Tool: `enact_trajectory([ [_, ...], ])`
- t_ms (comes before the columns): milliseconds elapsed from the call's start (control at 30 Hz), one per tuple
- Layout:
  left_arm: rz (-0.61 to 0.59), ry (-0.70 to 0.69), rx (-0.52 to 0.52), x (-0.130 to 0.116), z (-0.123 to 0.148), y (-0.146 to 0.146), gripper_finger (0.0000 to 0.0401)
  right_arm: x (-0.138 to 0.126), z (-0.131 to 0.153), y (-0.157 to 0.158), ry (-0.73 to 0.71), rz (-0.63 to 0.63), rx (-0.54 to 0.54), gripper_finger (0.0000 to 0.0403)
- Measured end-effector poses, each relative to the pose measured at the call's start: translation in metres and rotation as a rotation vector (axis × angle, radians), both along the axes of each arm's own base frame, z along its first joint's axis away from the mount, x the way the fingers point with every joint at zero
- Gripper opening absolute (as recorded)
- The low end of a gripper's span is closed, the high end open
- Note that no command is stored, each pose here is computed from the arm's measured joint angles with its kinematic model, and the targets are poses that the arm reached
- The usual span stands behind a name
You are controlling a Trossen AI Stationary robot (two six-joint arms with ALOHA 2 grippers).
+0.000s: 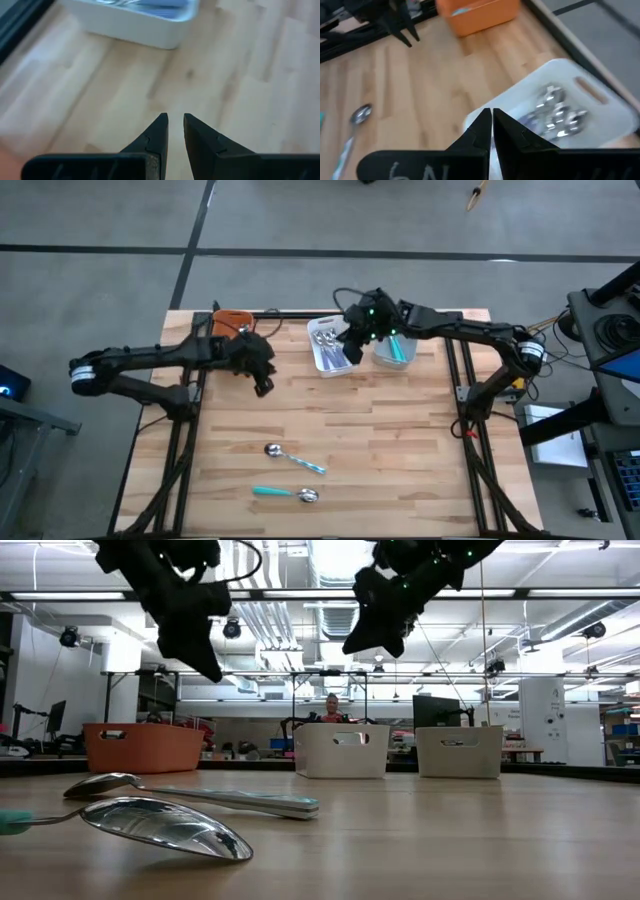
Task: Sort silverware by color (type)
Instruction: Put the blue patterned spoon into the orange bin
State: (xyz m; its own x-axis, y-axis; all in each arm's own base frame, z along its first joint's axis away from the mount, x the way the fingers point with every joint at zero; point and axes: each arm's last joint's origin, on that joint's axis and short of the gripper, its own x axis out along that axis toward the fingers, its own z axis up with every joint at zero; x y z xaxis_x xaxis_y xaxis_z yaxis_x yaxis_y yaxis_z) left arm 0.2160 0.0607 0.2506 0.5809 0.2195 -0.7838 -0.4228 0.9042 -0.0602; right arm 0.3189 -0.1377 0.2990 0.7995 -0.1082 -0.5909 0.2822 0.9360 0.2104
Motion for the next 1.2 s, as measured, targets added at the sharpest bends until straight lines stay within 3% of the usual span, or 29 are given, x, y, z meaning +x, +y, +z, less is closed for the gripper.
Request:
enact_trajectory([
  [300, -0.128, -0.045, -0.068, 0.011, 0.001, -0.050, 0.0044, 0.021, -0.002, 0.070, 0.022, 0.120, 0.067, 0.0009],
  [500, -0.216, -0.075, -0.136, 0.013, 0.001, -0.092, 0.0044, 0.028, -0.002, 0.130, 0.039, 0.122, 0.025, 0.0009],
  [733, -0.282, -0.125, -0.136, 0.007, 0.000, -0.146, 0.0044, 0.028, -0.009, 0.198, 0.042, 0.099, 0.027, 0.0009],
  [1200, -0.404, -0.229, -0.197, 0.001, -0.017, -0.228, 0.0044, 0.047, -0.069, 0.293, 0.033, 0.094, 0.182, 0.0009],
])
